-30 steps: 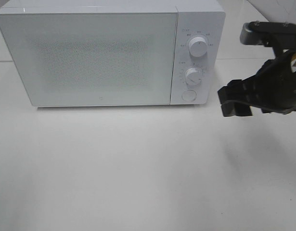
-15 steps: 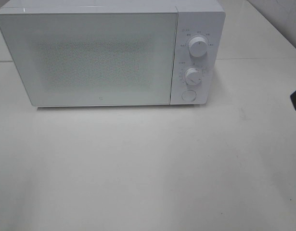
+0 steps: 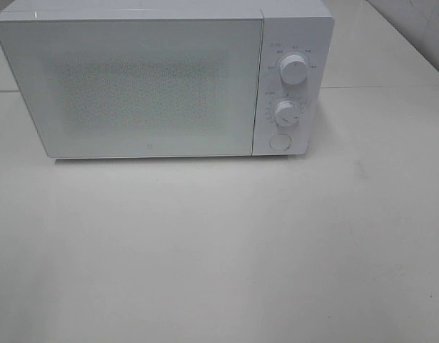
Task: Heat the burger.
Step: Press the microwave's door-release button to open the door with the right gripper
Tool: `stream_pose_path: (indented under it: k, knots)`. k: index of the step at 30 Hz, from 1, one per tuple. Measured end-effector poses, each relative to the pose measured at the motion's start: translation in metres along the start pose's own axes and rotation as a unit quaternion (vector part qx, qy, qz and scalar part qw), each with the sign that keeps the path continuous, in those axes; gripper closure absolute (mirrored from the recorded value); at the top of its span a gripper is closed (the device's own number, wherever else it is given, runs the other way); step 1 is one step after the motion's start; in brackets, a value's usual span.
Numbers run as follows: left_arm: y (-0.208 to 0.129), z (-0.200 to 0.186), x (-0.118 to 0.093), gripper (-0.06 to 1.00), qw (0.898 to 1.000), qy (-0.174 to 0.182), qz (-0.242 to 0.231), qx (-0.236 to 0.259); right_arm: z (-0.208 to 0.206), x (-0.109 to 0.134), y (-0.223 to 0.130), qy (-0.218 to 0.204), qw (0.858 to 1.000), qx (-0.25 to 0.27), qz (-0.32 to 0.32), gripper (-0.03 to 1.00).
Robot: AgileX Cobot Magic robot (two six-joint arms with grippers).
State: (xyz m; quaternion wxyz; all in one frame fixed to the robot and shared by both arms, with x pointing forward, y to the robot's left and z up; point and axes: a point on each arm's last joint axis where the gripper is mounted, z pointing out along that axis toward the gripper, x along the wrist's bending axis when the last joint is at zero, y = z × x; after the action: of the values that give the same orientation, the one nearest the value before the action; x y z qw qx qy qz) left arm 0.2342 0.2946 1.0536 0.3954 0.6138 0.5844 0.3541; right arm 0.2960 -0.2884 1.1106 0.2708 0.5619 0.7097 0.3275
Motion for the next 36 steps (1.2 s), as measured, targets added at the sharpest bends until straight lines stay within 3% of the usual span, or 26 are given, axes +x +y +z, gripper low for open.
stream_pose_path:
  k: [4, 13, 36]
  knots:
    - [0.0, 0.0, 0.0, 0.07, 1.0, 0.0, 0.0, 0.0, -0.02, -0.005, -0.028, -0.019, 0.998, -0.06, 0.012, 0.2]
    - [0.0, 0.0, 0.0, 0.07, 1.0, 0.0, -0.001, 0.0, -0.028, -0.001, -0.071, -0.045, 0.991, -0.121, 0.042, 0.2]
    - [0.0, 0.0, 0.0, 0.07, 1.0, 0.0, -0.001, 0.0, -0.016, 0.001, -0.082, -0.066, 0.988, -0.127, 0.055, 0.2]
